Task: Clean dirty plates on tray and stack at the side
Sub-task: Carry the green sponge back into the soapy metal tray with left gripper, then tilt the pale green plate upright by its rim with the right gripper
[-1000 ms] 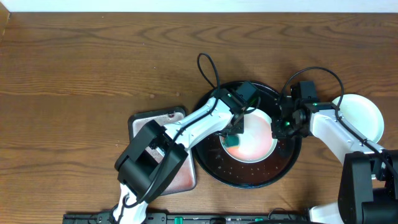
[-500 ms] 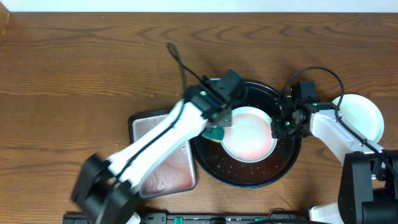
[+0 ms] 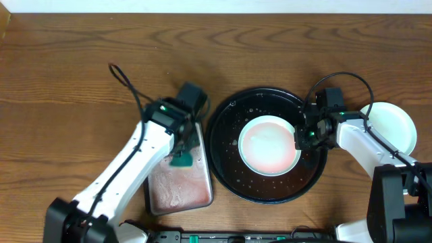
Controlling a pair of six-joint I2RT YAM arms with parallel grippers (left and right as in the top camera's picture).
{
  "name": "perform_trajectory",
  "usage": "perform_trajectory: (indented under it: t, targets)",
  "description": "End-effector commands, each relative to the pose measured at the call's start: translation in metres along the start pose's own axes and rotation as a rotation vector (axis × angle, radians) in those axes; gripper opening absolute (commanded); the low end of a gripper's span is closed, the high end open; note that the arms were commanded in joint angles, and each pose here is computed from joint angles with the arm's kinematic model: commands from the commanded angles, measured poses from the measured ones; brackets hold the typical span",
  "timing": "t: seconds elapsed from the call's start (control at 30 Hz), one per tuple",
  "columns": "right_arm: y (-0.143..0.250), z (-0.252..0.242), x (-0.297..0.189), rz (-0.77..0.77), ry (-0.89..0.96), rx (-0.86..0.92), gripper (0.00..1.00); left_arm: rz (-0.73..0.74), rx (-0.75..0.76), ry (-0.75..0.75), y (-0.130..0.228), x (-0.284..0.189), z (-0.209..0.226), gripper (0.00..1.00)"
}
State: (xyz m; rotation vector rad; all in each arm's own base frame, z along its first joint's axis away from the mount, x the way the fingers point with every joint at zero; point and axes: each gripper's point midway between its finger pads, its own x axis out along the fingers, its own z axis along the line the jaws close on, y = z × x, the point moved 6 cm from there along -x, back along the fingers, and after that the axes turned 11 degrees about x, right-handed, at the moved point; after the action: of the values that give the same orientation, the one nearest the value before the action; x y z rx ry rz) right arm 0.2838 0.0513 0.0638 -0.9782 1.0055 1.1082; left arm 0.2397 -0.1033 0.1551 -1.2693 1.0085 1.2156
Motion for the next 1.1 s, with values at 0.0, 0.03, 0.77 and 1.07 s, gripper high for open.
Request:
perform_trajectory:
  t: [0.0, 0.03, 0.77, 1.07]
  targets:
    - [-0.001, 0.001, -0.005, -0.014, -0.001, 0.012, 0.01, 0.025, -0.005, -0.030, 0.007, 0.020, 0.010, 0.08]
    - [0.001, 0.001, -0.007, -0.011, 0.005, 0.031, 0.01, 0.022, -0.008, -0.030, 0.006, 0.020, 0.012, 0.09]
    - [0.004, 0.015, -0.036, -0.098, -0.041, -0.038, 0.32, -0.183, -0.076, 0.127, 0.011, -0.044, 0.044, 0.80]
    - [0.002, 0.005, 0.006, 0.033, -0.152, -0.015, 0.19, -0.183, -0.076, 0.127, 0.011, -0.044, 0.044, 0.80]
